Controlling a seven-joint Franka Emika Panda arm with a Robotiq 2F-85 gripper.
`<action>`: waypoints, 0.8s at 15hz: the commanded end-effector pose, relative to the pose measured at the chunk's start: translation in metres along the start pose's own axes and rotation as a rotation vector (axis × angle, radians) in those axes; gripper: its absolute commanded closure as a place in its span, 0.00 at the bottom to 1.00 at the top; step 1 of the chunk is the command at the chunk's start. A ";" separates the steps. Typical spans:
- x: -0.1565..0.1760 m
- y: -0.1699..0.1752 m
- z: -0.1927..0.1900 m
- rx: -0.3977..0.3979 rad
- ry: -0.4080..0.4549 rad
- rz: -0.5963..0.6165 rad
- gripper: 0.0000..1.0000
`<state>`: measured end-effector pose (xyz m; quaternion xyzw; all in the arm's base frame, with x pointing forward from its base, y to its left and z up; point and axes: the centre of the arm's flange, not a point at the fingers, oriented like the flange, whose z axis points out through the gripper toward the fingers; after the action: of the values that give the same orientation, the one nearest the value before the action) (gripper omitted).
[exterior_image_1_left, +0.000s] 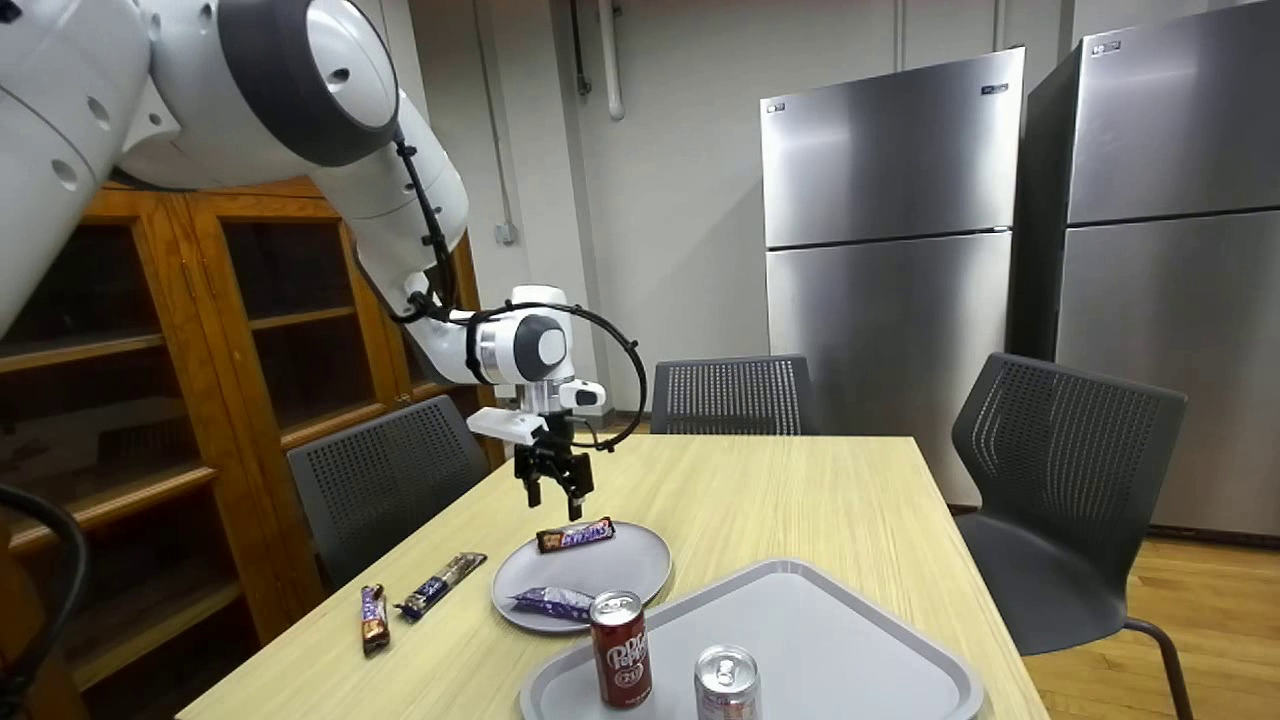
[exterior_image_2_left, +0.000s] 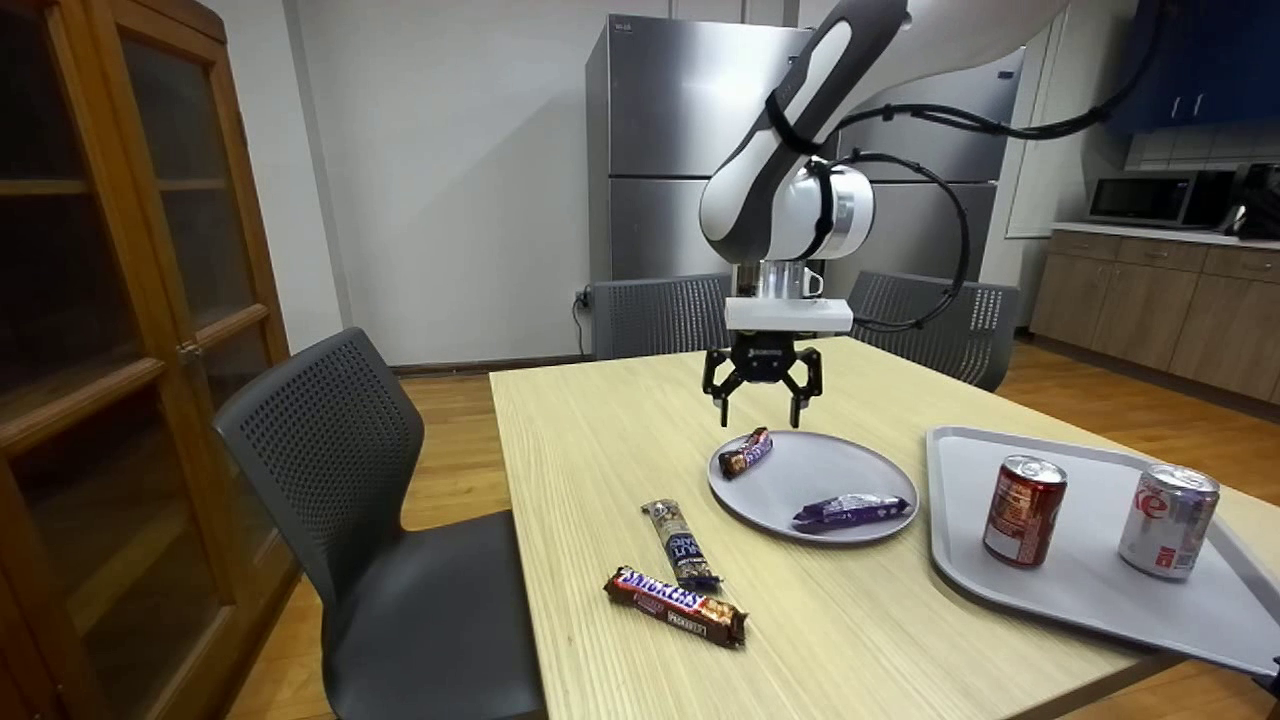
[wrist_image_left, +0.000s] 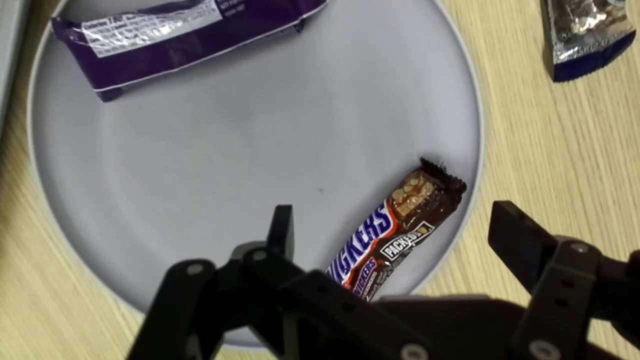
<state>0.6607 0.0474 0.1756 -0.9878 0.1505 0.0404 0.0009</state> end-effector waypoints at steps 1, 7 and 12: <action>0.020 -0.006 0.013 0.000 0.037 0.113 0.00; 0.030 -0.005 0.039 -0.028 0.066 0.219 0.00; 0.035 -0.004 0.050 -0.048 0.071 0.258 0.00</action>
<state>0.6792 0.0385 0.1264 -0.9661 0.2563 0.0171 -0.0263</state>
